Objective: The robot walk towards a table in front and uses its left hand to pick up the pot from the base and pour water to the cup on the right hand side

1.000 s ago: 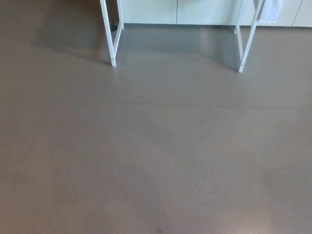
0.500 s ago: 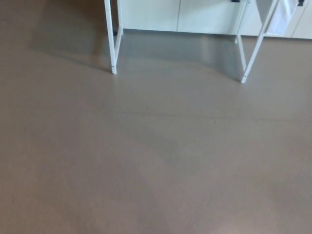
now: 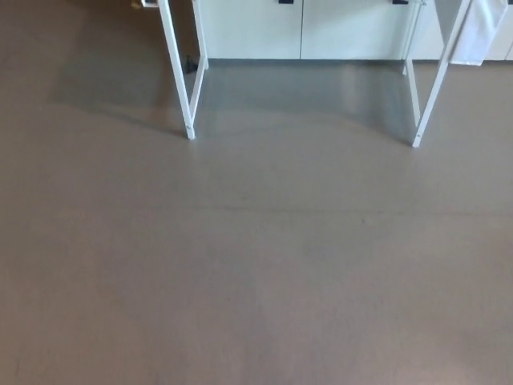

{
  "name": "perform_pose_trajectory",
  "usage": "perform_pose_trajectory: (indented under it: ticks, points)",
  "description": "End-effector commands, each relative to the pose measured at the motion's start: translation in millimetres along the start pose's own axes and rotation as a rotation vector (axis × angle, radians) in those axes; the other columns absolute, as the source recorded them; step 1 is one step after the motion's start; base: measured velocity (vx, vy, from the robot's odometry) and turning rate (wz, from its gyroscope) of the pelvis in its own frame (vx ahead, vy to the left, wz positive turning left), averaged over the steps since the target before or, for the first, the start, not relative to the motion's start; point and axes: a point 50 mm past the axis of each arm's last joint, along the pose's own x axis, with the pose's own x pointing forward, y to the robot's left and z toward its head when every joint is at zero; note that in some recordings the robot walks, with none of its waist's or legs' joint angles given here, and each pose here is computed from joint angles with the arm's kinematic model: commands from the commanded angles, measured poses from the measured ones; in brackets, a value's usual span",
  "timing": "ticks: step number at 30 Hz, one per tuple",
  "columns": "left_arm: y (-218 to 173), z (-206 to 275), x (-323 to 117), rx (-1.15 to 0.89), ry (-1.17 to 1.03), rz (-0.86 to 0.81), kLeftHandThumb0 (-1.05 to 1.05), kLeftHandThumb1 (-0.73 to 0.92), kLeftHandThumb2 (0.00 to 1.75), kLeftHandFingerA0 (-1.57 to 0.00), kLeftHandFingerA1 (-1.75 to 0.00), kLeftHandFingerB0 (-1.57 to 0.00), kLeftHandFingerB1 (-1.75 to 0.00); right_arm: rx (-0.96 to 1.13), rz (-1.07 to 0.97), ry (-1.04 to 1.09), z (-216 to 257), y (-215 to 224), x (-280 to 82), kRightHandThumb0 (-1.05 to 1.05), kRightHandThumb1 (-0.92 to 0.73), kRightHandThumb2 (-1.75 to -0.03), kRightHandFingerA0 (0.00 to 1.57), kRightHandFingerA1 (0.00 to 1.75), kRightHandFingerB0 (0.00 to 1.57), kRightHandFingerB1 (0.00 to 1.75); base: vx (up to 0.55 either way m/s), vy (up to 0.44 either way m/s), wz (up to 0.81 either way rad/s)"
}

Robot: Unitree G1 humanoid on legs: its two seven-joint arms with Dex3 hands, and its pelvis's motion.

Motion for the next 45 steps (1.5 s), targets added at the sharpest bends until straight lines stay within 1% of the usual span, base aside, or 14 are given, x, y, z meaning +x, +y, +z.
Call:
perform_pose_trajectory:
  ticks: [1, 3, 4, 5, 6, 7, 11, 12, 17, 24, 25, 28, 31, 45]
  points:
    - [4.5, -7.3, -5.5, 0.012, 0.002, 0.019, -0.22, 0.51, 0.55, -0.65, -0.42, -0.53, -0.38, -0.011, -0.016, 0.013, -5.6, -8.4, -4.3, -0.4, -0.25, -0.56, 0.78, 0.89, 0.52, 0.65, 0.27, 0.129, -0.17]
    - [4.5, -11.7, -7.2, 0.026, 0.014, 0.026, -0.22, 0.51, 0.56, -0.66, -0.42, -0.53, -0.38, -0.012, -0.022, 0.022, -7.8, -10.1, -5.3, -0.38, -0.25, -0.59, 0.76, 0.88, 0.53, 0.65, 0.24, 0.151, -0.11]
    - [4.8, -16.8, -9.7, 0.013, 0.022, 0.024, -0.2, 0.49, 0.55, -0.63, -0.41, -0.52, -0.38, -0.009, -0.015, 0.027, -10.1, -12.3, -6.9, -0.36, -0.18, -0.7, 0.7, 0.81, 0.52, 0.68, 0.4, 0.195, -0.17]
    - [4.7, -19.2, -10.8, 0.006, 0.026, 0.022, -0.2, 0.49, 0.55, -0.61, -0.41, -0.52, -0.38, -0.014, -0.016, 0.031, -11.0, -13.4, -7.6, -0.34, -0.25, -0.59, 0.73, 0.78, 0.53, 0.62, 0.5, 0.088, -0.03]
    - [4.5, -20.6, -11.4, 0.002, 0.028, 0.021, -0.2, 0.49, 0.55, -0.61, -0.41, -0.52, -0.38, -0.018, -0.017, 0.033, -11.4, -14.0, -7.9, -0.34, -0.25, -0.59, 0.73, 0.78, 0.53, 0.62, 0.49, 0.197, -0.28]
    - [4.8, -25.1, -13.8, -0.003, 0.032, 0.02, -0.22, 0.5, 0.55, -0.62, -0.41, -0.52, -0.38, -0.039, -0.019, 0.043, -13.2, -15.4, -8.8, -0.43, -0.19, -0.69, 0.72, 0.79, 0.5, 0.65, 0.48, 0.173, -0.38]
    - [6.2, -30.7, -17.8, -0.005, 0.033, 0.024, -0.23, 0.49, 0.55, -0.65, -0.42, -0.52, -0.38, -0.06, -0.007, 0.046, -14.5, -14.6, -9.2, -0.47, -0.17, -0.67, 0.73, 0.82, 0.52, 0.66, 0.4, 0.163, -0.04]
    - [6.6, -31.6, -18.3, -0.013, 0.037, 0.022, -0.22, 0.48, 0.55, -0.64, -0.42, -0.51, -0.38, -0.059, -0.001, 0.045, -14.4, -14.2, -9.1, -0.45, -0.26, -0.55, 0.75, 0.82, 0.55, 0.63, 0.28, 0.117, 0.09]
    - [8.3, -34.8, -19.7, -0.033, 0.052, 0.034, -0.19, 0.49, 0.55, -0.62, -0.41, -0.52, -0.38, -0.045, 0.004, 0.051, -15.1, -12.7, -8.6, -0.38, -0.24, -0.55, 0.78, 0.81, 0.56, 0.64, 0.27, 0.028, 0.1]
    - [7.9, -36.6, -20.3, -0.025, 0.054, 0.044, -0.2, 0.5, 0.55, -0.64, -0.42, -0.53, -0.38, -0.063, -0.014, 0.053, -13.3, -12.3, -7.5, -0.4, -0.25, -0.57, 0.8, 0.8, 0.57, 0.63, 0.44, -0.135, 0.15]
    - [8.0, -33.9, -19.4, -0.018, 0.046, 0.037, -0.21, 0.5, 0.55, -0.61, -0.41, -0.52, -0.38, -0.066, -0.011, 0.051, -12.9, -11.6, -7.2, -0.42, -0.25, -0.54, 0.73, 0.82, 0.55, 0.63, 0.46, -0.163, 0.05]
    - [8.1, -29.9, -18.2, -0.007, 0.033, 0.027, -0.21, 0.5, 0.55, -0.61, -0.41, -0.52, -0.38, -0.072, -0.005, 0.047, -12.3, -10.5, -6.8, -0.42, -0.25, -0.54, 0.73, 0.82, 0.55, 0.63, 0.35, -0.067, -0.07]
    - [7.7, -28.7, -17.0, -0.002, 0.035, 0.035, -0.2, 0.49, 0.55, -0.63, -0.41, -0.5, -0.38, -0.058, -0.006, 0.047, -13.1, -10.5, -7.0, -0.41, -0.25, -0.55, 0.77, 0.8, 0.55, 0.63, 0.32, 0.085, -0.24]
    - [9.6, -28.2, -17.7, 0.007, 0.038, 0.032, -0.22, 0.49, 0.55, -0.64, -0.42, -0.52, -0.38, -0.057, -0.005, 0.055, -14.2, -8.8, -6.5, -0.38, -0.28, -0.55, 0.75, 0.78, 0.54, 0.61, 0.39, 0.147, -0.03]
